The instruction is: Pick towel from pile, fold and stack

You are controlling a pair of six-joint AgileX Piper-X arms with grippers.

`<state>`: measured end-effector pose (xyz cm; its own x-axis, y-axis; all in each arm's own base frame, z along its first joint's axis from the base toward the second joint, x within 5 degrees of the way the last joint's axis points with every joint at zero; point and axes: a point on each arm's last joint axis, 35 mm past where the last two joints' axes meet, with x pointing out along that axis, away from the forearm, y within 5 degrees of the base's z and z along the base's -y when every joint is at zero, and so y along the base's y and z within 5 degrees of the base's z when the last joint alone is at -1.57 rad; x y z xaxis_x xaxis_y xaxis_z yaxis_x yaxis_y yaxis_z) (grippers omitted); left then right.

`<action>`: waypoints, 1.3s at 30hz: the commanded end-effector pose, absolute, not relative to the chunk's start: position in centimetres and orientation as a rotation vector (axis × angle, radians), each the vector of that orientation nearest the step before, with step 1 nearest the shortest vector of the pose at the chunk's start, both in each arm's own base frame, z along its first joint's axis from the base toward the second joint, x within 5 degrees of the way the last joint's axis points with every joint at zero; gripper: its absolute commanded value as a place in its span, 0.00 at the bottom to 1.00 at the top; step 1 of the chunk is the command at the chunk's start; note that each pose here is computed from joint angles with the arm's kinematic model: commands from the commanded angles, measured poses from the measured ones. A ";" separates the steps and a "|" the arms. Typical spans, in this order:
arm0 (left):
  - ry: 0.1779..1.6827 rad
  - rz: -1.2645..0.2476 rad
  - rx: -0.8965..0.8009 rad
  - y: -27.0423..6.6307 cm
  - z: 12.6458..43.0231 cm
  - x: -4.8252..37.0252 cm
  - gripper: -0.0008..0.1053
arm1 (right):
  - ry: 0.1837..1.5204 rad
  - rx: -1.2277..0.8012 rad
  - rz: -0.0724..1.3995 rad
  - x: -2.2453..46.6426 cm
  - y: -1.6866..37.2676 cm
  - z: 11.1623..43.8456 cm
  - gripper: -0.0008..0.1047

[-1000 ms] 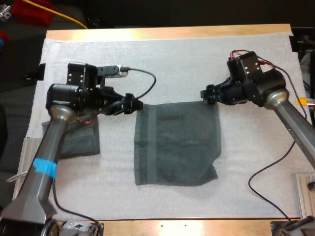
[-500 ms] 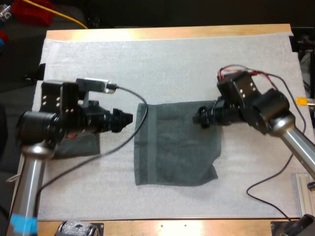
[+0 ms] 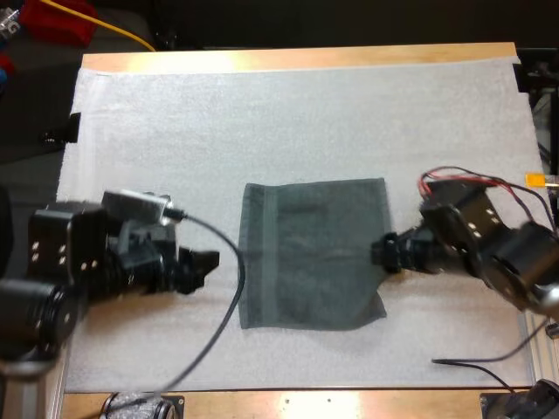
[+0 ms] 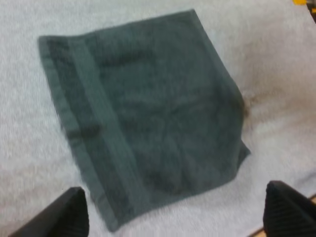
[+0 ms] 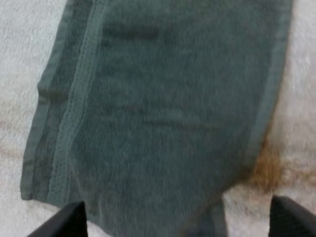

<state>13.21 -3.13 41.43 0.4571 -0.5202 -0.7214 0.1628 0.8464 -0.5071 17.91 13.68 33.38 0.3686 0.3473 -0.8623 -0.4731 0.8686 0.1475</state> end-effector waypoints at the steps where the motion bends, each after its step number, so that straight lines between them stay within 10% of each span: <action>1: 1.012 -0.431 -0.392 -3.0 41.7 12.5 0.66 | 1.074 -0.133 0.520 17.4 13.3 33.5 0.68; 25: 0.989 -0.392 -0.480 -2.0 39.4 3.3 0.66 | 1.029 -0.051 0.500 11.2 8.7 35.9 0.68; 39: 1.161 -0.360 -0.477 -2.2 33.3 5.0 0.66 | 1.104 0.019 0.515 12.1 9.6 29.5 0.68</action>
